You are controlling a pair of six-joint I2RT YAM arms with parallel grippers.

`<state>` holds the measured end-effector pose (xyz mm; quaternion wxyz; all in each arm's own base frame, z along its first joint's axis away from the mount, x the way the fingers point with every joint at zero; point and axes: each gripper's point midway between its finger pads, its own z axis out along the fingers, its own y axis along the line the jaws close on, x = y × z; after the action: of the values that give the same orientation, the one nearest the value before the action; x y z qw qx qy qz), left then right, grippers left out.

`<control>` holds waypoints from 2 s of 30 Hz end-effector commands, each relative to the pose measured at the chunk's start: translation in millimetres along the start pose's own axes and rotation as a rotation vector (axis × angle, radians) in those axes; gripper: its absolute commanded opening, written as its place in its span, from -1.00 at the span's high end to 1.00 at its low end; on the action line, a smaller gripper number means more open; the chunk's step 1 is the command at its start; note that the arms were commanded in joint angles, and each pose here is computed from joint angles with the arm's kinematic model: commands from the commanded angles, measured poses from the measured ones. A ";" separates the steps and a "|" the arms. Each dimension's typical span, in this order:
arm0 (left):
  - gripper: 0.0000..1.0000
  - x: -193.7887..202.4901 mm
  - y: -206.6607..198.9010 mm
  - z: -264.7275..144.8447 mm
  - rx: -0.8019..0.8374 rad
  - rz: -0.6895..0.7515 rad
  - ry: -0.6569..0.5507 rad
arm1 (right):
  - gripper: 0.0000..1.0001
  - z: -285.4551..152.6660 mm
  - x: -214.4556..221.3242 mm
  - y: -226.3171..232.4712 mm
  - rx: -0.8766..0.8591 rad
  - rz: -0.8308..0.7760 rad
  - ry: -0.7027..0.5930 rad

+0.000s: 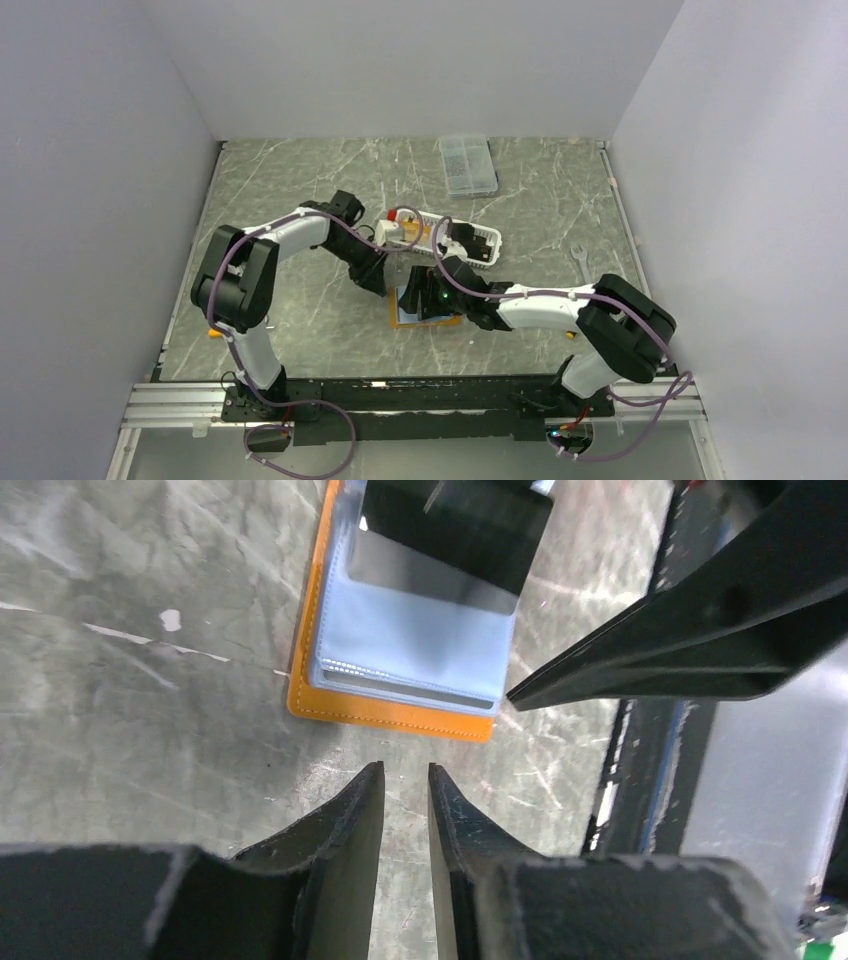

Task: Put the credit cards into the card holder
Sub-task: Insert the credit card into the card holder, then close the card holder at the center of the board.

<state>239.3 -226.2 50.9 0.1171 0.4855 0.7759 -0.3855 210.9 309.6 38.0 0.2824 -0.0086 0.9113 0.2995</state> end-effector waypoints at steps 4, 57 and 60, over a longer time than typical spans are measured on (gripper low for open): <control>0.42 -54.8 -29.2 -49.2 0.104 -0.014 -0.241 | -0.99 -12.0 53.8 -79.4 0.355 -0.124 0.204; 0.45 -41.6 -36.1 -95.1 -0.055 -0.059 -0.284 | -0.99 -27.9 53.0 -59.5 0.601 -0.497 0.221; 0.46 -41.3 -35.3 -94.4 -0.053 -0.062 -0.282 | -0.95 -24.8 56.2 -56.6 0.570 -0.482 0.217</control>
<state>244.9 -194.3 141.4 0.2079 0.3929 0.7837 -0.4338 190.5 289.8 19.3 0.2996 -0.1243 0.9459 0.0009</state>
